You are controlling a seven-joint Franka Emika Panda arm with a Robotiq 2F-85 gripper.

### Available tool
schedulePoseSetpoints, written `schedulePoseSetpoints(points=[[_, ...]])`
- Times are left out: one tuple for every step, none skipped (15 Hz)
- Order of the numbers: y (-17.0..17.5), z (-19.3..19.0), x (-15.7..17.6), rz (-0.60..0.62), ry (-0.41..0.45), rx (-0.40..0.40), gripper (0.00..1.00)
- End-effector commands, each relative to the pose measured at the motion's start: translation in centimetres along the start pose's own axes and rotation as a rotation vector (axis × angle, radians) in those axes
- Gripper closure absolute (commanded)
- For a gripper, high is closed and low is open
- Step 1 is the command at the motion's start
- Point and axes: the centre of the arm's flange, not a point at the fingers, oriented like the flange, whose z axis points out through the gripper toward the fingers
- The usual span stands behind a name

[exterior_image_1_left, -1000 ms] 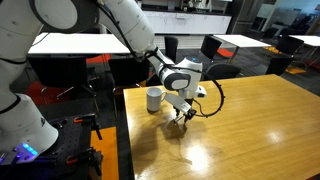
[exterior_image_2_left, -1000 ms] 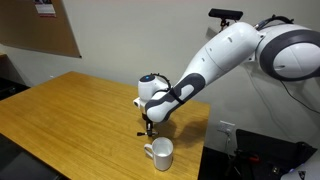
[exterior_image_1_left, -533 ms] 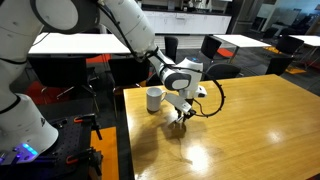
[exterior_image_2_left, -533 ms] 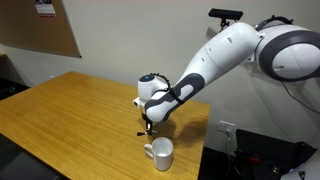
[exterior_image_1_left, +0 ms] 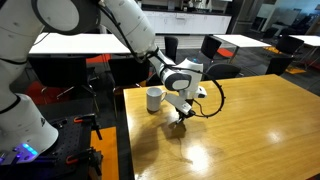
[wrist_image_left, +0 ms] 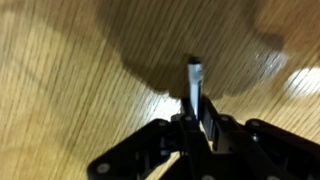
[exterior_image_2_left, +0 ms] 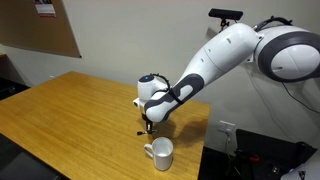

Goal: Pick up the small brush from the table and put it in the mug cup.

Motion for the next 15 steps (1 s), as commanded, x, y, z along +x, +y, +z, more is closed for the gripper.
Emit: schedulePoseSetpoints(points=[[0.3,-0.6,0.5,0.017,-0.024,-0.005,1.00],[0.2,-0.8,0.5,0.020,-0.023,-0.008,0.97],[0.1,-1.3,0.3,0.031,-0.019,-0.008,0.97],[-0.1,-1.8,0.2,0.042,-0.016,-0.003,0.97],[-0.4,-2.6,0.0,0.057,-0.013,0.014,0.97],[-0.6,-3.2,-0.1,0.062,-0.008,0.026,0.97],[-0.9,-4.0,-0.2,0.060,-0.003,0.040,0.97],[-1.3,-4.8,-0.3,0.056,0.001,0.050,0.97],[-1.6,-5.7,-0.3,0.056,0.004,0.053,0.97],[-1.7,-6.4,-0.2,0.055,0.008,0.054,0.97],[-1.8,-7.2,-0.2,0.058,0.010,0.054,0.97],[-1.9,-8.0,-0.2,0.069,0.010,0.053,0.97],[-1.9,-8.8,-0.2,0.081,0.012,0.055,0.97],[-1.9,-9.5,-0.4,0.091,0.015,0.059,0.97],[-1.9,-10.3,-0.5,0.100,0.017,0.062,0.97]])
